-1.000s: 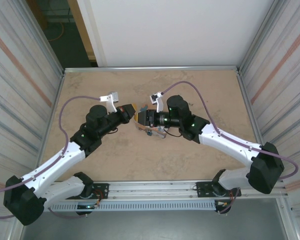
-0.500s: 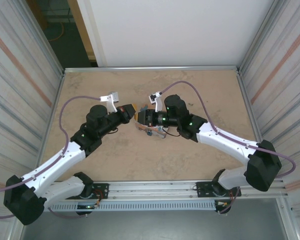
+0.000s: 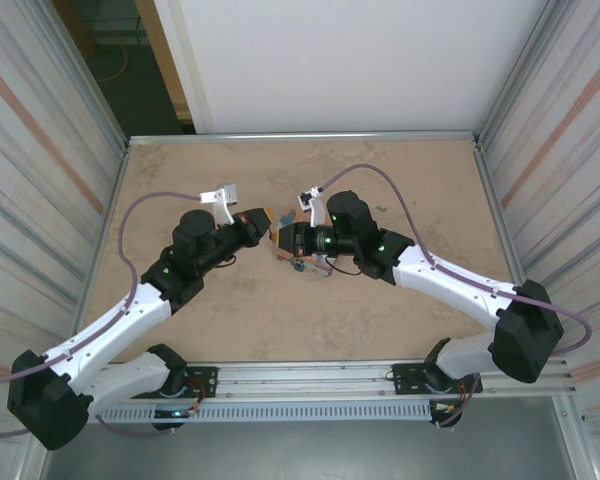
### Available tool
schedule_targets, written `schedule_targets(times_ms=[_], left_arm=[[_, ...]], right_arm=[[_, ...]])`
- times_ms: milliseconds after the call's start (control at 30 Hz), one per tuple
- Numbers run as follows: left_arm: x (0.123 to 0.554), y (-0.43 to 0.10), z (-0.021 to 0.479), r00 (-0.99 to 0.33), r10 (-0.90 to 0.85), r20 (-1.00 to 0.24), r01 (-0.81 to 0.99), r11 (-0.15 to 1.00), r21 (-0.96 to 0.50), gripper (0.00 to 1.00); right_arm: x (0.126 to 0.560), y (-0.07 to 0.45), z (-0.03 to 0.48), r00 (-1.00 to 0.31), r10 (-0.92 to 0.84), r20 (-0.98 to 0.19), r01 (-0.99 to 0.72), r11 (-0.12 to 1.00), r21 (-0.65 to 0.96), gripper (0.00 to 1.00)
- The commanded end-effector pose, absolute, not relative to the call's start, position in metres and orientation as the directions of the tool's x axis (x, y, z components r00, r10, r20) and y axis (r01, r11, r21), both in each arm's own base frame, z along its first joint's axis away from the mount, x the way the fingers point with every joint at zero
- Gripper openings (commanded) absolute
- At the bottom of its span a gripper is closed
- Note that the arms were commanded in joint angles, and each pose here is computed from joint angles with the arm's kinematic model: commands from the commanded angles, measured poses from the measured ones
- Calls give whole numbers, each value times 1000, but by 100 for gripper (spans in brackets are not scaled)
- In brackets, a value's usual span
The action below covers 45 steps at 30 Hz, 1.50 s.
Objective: Unlock the padlock with the key
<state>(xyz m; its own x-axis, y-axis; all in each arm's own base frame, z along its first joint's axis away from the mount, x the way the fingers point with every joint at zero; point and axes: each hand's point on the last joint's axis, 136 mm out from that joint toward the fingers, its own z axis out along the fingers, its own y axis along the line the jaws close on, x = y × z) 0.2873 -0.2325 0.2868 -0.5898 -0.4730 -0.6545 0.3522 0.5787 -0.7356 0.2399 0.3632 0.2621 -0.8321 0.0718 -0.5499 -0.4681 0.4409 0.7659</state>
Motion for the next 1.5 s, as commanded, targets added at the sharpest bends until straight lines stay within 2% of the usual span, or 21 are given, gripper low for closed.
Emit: schedule_targets(times_ms=[0, 167, 233, 433, 533, 667, 833, 1000, 1133, 1467], left_arm=[[287, -228, 302, -556, -491, -671, 370, 576, -728, 9], [282, -208, 303, -541, -475, -694, 362, 613, -702, 41], [276, -199, 301, -527, -444, -724, 373, 645, -667, 50], [255, -186, 272, -528, -305, -793, 411, 725, -553, 65], [246, -191, 251, -555, -243, -795, 448, 719, -532, 71], [234, -204, 224, -603, -182, -777, 505, 667, -548, 74], [227, -216, 205, -671, -146, -727, 518, 610, -600, 74], [213, -242, 232, -651, -121, -749, 655, 409, -635, 75], [206, -249, 252, -627, -125, -769, 711, 311, -630, 76], [202, -264, 273, -625, -120, -771, 747, 195, -635, 77]], right_arm=[[238, 352, 265, -820, 75, -567, -478, 456, 751, 0], [237, 331, 253, -795, 26, -607, -506, 524, 685, 0], [236, 319, 246, -781, -5, -624, -527, 541, 655, 0], [231, 287, 218, -701, -157, -696, -631, 592, 502, 0], [231, 275, 204, -663, -229, -713, -673, 600, 432, 0], [235, 261, 182, -642, -293, -708, -699, 603, 385, 0], [239, 256, 167, -682, -291, -671, -693, 551, 465, 0], [224, 272, 176, -649, -315, -692, -752, 405, 520, 0], [215, 279, 197, -616, -282, -736, -784, 313, 536, 0], [199, 299, 238, -557, -221, -800, -829, 200, 522, 0]])
